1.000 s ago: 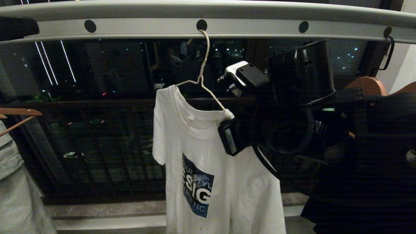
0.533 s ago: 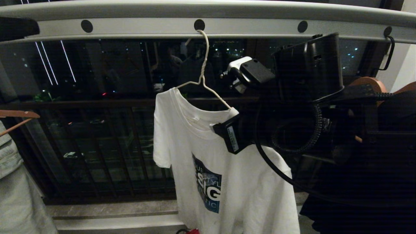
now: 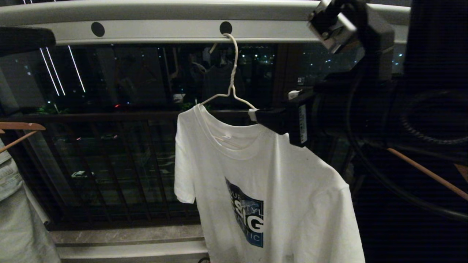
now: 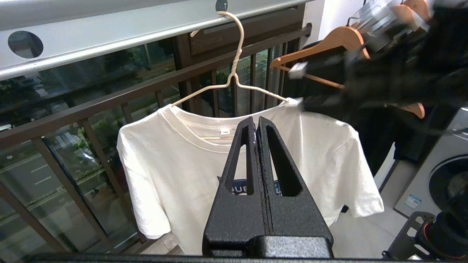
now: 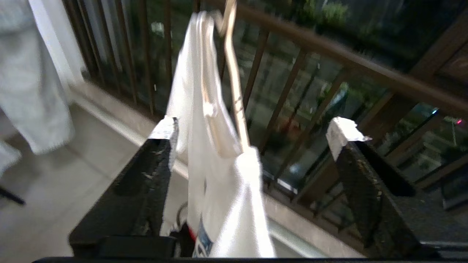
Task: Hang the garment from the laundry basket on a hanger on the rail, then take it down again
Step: Hang the clothes rack on the clothesline, then take the clothes off the clothes rack
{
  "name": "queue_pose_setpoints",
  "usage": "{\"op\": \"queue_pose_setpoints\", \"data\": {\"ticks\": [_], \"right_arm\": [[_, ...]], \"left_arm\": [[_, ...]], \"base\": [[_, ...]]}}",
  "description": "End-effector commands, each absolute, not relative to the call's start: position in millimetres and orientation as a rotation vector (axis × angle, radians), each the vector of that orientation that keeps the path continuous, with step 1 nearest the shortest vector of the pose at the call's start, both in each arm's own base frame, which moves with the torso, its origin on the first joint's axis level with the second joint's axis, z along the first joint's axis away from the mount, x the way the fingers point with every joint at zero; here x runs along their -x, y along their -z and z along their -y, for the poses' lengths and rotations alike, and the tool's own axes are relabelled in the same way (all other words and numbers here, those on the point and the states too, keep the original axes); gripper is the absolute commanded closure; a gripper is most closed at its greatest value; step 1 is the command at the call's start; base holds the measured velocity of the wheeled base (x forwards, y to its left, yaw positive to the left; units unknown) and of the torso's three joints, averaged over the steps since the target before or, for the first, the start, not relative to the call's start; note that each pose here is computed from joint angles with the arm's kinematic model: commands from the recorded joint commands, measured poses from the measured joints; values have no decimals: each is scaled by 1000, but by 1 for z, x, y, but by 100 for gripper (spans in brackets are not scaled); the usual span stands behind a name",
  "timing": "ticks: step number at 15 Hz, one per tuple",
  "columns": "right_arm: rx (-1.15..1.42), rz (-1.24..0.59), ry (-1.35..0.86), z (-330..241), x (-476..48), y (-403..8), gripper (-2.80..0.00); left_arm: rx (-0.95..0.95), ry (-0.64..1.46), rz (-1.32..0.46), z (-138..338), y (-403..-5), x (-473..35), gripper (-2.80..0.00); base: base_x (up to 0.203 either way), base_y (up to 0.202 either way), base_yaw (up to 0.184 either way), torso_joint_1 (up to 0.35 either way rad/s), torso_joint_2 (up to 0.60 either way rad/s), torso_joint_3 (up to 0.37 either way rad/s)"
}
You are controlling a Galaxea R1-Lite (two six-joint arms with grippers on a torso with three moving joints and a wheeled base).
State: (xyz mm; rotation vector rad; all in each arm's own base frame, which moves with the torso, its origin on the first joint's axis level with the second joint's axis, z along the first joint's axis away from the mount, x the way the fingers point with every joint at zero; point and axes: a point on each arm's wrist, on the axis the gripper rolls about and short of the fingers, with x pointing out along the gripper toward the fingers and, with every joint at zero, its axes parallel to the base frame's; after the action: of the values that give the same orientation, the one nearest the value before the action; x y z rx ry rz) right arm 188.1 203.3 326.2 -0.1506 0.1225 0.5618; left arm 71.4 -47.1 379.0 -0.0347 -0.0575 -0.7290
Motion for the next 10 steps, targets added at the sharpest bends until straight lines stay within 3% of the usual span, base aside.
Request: {"op": "queue_pose_setpoints", "data": {"ticks": [1, 2, 3, 4, 10], "right_arm": [[110, -57, -550, -180, -168, -346, -280], [100, -38, -549, -174, -163, -351, -280], [89, -8, -547, -165, -155, -359, -24], [92, 4, -547, -160, -150, -362, 0], [117, -38, -475, -131, -143, -351, 0]], "left_arm": [[32, 729, 40, 50, -377, -76, 0], [27, 729, 27, 51, -374, -79, 0], [26, 730, 22, 52, -374, -80, 0], [25, 731, 16, 53, -373, -82, 0], [13, 733, -32, 54, -358, -83, 0]], "base": [[0, 0, 0, 0, 0, 0], [0, 0, 0, 0, 0, 0], [0, 0, 0, 0, 0, 0], [0, 0, 0, 0, 0, 0], [0, 0, 0, 0, 0, 0]]}}
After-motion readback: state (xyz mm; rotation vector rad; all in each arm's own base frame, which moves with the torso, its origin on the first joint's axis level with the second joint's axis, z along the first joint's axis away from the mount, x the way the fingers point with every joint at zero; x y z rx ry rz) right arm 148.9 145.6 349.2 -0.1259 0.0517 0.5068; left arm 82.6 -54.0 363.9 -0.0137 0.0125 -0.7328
